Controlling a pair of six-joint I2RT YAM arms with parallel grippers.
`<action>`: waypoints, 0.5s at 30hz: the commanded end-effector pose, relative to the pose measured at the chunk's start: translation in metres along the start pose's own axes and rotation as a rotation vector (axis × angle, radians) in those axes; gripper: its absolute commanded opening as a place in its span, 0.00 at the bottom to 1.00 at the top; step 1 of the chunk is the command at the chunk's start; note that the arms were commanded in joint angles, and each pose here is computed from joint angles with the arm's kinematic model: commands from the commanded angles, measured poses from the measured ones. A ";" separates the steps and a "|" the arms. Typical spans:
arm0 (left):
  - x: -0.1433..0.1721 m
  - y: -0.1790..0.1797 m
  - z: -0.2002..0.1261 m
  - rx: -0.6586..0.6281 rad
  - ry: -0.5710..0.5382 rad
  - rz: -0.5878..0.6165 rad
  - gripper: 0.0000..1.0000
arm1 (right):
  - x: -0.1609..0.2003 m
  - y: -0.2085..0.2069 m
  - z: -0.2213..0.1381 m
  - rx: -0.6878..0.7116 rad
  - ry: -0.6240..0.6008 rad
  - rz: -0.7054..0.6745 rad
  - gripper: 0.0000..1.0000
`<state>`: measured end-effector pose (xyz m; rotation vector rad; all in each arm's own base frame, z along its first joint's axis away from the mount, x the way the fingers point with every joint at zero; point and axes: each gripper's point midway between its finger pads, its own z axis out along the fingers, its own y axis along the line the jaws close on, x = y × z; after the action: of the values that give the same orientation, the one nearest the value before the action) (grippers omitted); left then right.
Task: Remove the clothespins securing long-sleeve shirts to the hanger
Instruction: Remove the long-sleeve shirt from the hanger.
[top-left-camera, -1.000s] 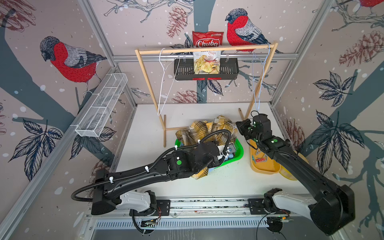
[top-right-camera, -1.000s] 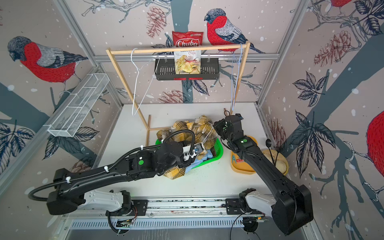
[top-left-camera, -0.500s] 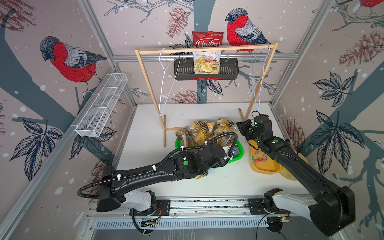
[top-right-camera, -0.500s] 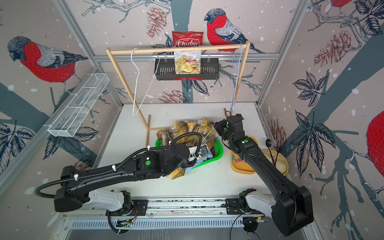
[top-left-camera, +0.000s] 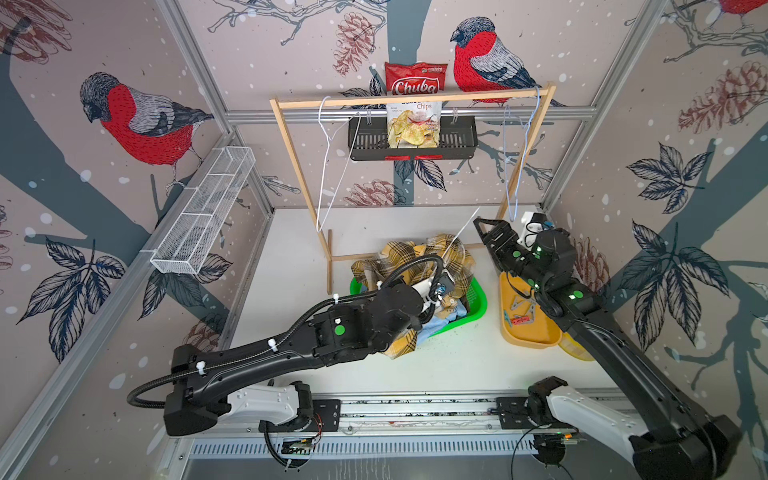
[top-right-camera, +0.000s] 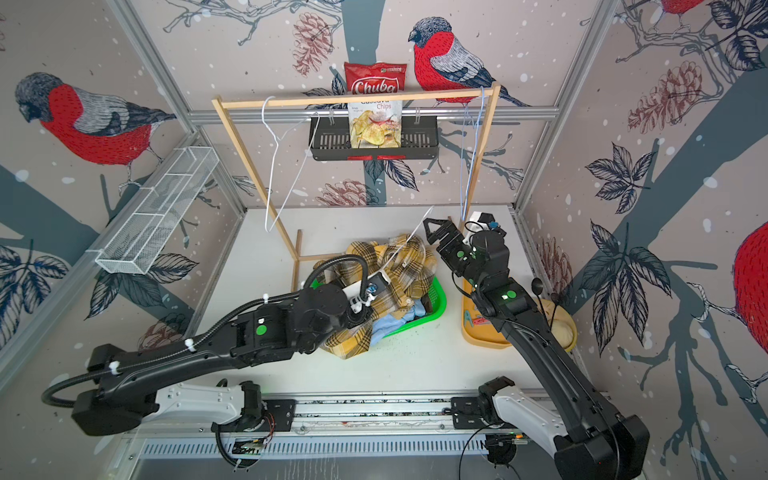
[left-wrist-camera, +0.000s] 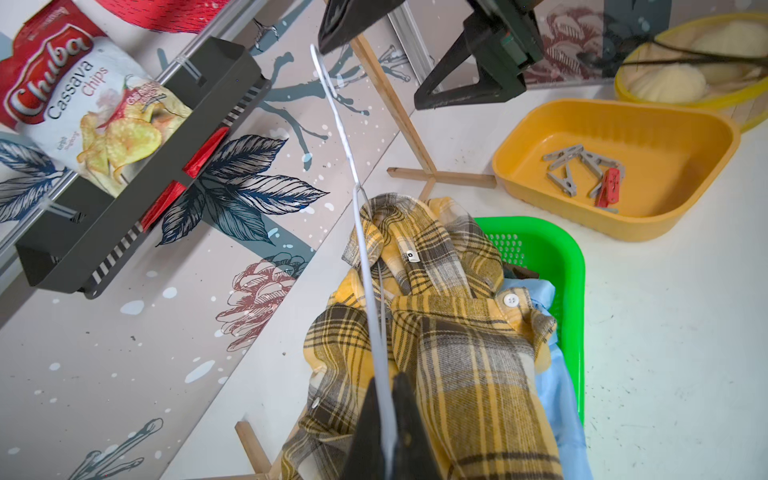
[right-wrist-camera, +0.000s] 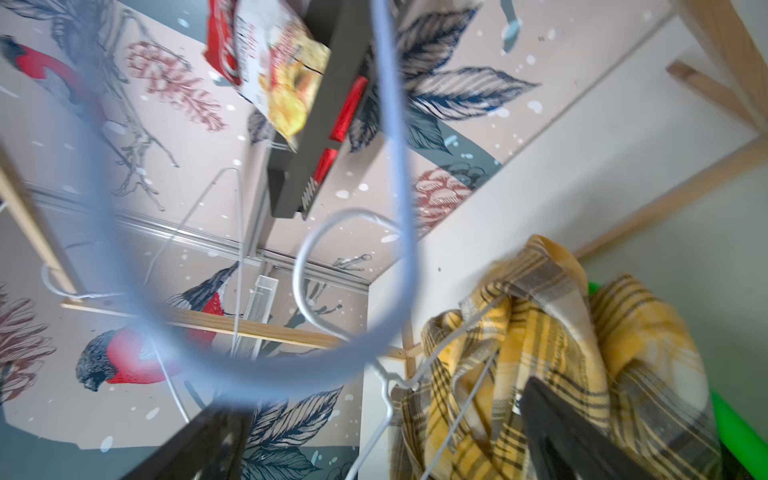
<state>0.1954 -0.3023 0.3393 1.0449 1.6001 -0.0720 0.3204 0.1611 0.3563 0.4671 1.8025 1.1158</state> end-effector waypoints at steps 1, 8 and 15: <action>-0.009 0.010 -0.020 0.025 -0.073 -0.113 0.00 | -0.017 0.003 -0.012 0.025 -0.077 -0.071 1.00; -0.020 0.043 -0.076 0.050 -0.197 -0.244 0.00 | -0.025 0.003 -0.017 0.045 -0.103 -0.077 1.00; -0.032 0.107 -0.125 -0.112 -0.304 -0.397 0.00 | -0.021 -0.017 -0.010 0.092 -0.092 -0.047 1.00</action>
<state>0.1605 -0.2071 0.4389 0.7218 1.4940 -0.3905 0.3221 0.1346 0.3601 0.4994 1.7752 0.9730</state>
